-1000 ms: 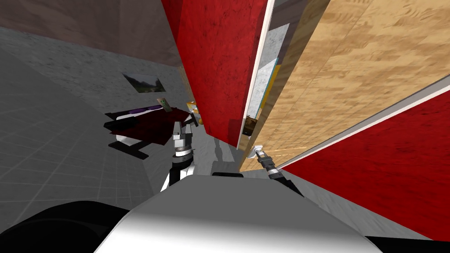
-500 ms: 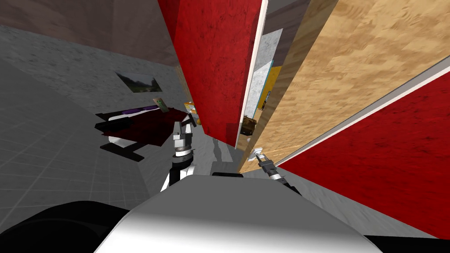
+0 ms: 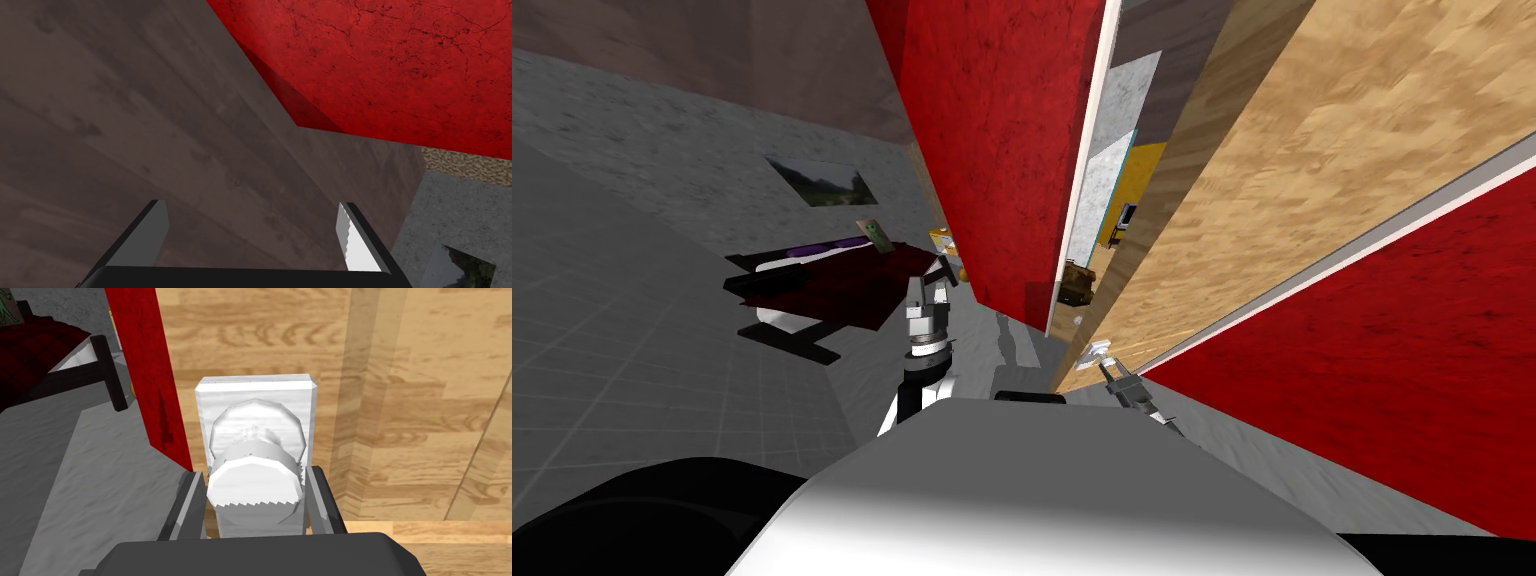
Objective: Pull the door open
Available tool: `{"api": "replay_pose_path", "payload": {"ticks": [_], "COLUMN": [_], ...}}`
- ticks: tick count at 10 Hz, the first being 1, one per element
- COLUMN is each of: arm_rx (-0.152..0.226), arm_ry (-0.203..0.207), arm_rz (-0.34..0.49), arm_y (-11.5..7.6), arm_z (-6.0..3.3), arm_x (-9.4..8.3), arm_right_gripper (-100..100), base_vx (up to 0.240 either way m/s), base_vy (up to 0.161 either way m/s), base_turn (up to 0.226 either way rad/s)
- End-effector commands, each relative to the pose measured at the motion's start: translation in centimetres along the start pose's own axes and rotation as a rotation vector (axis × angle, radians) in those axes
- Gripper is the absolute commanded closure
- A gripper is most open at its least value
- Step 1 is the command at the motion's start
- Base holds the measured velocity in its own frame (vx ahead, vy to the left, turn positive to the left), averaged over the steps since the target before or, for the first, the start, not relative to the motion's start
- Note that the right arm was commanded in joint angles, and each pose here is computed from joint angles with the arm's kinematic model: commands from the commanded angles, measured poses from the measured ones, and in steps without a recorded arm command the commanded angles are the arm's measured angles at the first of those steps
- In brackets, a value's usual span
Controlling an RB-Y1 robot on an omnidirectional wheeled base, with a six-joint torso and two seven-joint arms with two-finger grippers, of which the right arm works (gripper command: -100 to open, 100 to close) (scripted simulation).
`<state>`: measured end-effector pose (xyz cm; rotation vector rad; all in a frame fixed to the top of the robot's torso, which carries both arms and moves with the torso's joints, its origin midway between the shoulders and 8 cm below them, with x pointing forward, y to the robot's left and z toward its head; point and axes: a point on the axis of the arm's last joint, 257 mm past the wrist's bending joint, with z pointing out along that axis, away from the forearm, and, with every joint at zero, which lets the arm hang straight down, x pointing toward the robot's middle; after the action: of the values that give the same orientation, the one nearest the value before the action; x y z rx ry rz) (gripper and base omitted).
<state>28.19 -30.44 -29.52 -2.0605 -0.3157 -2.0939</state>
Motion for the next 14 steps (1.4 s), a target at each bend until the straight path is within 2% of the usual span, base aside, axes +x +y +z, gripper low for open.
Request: {"api": "replay_pose_path", "payload": {"ticks": [1,2,3,11,14], "arm_rx": [0.022,0.040,0.038,0.100,0.124], "arm_ry": [-0.011,-0.011,-0.009,-0.010,-0.011], "arm_rz": [0.000,0.003,0.009,0.031,0.026], "arm_y": [-0.4,-0.8,-0.1,1.8,2.4], "arm_z": [-1.94,-2.88,-3.07,-8.19,-9.68], "arm_x": [-0.5,-0.4,-0.5,-0.3,-0.1], "arm_right_gripper": [100,100,-100,-100,-100], "base_vx": [-0.014,0.010,0.019,0.023,-0.003], "base_vy": [-0.042,-0.105,-0.037,0.057,0.052], "base_turn": [0.012,-0.061,-0.165,-0.128,-0.070]}}
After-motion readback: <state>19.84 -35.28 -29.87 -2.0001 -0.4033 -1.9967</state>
